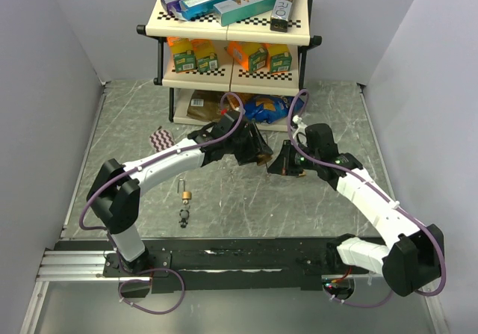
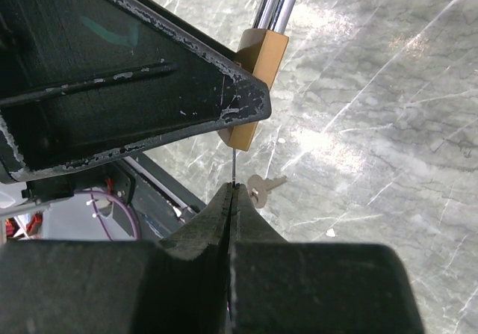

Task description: Unlock with the key

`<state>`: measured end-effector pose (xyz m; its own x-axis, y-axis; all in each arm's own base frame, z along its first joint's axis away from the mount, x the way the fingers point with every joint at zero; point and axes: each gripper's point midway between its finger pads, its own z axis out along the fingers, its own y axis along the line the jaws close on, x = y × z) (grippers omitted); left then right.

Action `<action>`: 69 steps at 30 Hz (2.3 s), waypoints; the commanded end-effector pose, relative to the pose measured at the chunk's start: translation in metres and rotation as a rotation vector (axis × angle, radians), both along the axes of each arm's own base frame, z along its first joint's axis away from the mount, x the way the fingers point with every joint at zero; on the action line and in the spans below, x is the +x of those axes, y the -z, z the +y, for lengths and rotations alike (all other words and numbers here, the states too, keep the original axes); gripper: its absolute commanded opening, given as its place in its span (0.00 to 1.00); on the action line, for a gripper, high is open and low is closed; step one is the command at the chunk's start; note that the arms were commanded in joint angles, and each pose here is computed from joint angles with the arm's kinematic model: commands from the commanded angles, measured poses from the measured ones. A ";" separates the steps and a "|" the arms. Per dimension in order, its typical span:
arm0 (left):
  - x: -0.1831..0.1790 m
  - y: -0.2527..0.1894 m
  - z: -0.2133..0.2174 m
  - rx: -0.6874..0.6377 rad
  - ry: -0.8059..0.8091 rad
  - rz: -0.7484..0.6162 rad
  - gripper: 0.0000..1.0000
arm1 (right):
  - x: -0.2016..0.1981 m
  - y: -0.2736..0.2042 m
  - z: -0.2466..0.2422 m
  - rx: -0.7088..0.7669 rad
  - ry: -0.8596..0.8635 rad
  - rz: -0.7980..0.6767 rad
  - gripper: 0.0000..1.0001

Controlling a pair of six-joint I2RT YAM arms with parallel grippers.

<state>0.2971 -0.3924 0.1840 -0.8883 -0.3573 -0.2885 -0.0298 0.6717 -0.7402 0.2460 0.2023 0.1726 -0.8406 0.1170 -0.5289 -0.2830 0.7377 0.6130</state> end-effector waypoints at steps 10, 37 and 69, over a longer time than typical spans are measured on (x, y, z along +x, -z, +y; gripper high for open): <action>-0.002 -0.063 -0.008 -0.152 0.018 -0.104 0.01 | 0.025 -0.022 0.000 0.022 0.049 -0.063 0.00; -0.008 -0.070 -0.016 -0.198 0.065 -0.114 0.01 | 0.073 -0.062 0.001 0.084 0.112 -0.299 0.00; -0.039 -0.152 -0.009 -0.448 0.171 -0.391 0.01 | 0.084 -0.075 0.003 0.278 0.141 -0.254 0.00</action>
